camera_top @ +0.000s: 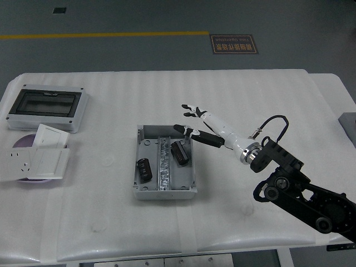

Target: Pick up the battery,place it into the box

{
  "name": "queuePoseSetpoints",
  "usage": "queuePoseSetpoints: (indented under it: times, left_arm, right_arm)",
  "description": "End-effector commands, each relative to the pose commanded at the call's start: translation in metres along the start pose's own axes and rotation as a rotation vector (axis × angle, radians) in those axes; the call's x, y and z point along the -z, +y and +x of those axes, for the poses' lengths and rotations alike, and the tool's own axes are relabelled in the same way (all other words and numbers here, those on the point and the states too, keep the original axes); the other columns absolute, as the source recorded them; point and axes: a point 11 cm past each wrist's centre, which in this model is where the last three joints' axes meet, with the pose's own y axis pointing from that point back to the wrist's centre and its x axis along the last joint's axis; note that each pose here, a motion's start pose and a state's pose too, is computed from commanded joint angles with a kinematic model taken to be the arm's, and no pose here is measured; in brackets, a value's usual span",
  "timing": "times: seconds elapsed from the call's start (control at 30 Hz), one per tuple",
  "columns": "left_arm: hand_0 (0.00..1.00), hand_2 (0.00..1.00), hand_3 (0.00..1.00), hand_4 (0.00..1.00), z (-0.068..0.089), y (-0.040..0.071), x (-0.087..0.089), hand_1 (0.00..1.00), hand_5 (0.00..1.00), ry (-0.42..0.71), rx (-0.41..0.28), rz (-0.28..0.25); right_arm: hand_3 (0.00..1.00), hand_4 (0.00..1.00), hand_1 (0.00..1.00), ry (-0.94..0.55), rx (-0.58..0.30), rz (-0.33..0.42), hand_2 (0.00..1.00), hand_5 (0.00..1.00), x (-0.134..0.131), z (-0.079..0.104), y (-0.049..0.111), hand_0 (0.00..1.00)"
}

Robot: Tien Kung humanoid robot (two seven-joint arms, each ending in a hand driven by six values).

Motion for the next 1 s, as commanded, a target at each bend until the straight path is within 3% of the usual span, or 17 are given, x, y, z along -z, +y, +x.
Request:
queuePoseSetpoints:
  times: [0.2,0.5,0.6,0.67,0.87,1.0]
  left_arm:
    - [0.654,0.581,0.618,0.627,0.002,0.001,-0.003,0.662,0.009,0.002,-0.005,-0.007]
    - [0.654,0.581,0.618,0.629,0.015,0.005,-0.006,0.663,0.009,0.008,-0.027,-0.015]
    - [0.654,0.581,0.618,0.629,0.020,0.007,-0.006,0.663,0.009,0.008,-0.035,-0.014]
    - [0.654,0.581,0.617,0.630,0.024,0.008,-0.006,0.663,0.010,0.008,-0.042,-0.016]
    - [0.654,0.581,0.617,0.631,0.033,0.011,-0.008,0.663,0.011,0.007,-0.057,-0.020]
    - [0.654,0.581,0.617,0.631,0.037,0.012,-0.007,0.663,0.011,0.006,-0.064,-0.016]
  right_arm:
    - [0.998,0.998,0.967,-0.002,-0.154,-0.058,0.922,0.998,-0.025,0.049,0.012,0.998]
    - [0.961,0.998,0.921,-0.031,-0.348,-0.132,0.865,0.984,-0.056,0.100,0.039,0.998]
    - [0.961,0.998,0.921,-0.030,-0.389,-0.144,0.865,0.984,-0.062,0.110,0.046,0.998]
    - [0.935,0.998,0.898,-0.030,-0.412,-0.145,0.840,0.931,-0.064,0.114,0.049,0.998]
    - [0.906,0.984,0.868,-0.040,-0.470,-0.155,0.825,0.899,-0.071,0.120,0.057,0.998]
    - [0.906,0.984,0.868,-0.056,-0.507,-0.190,0.825,0.899,-0.084,0.123,0.071,0.998]
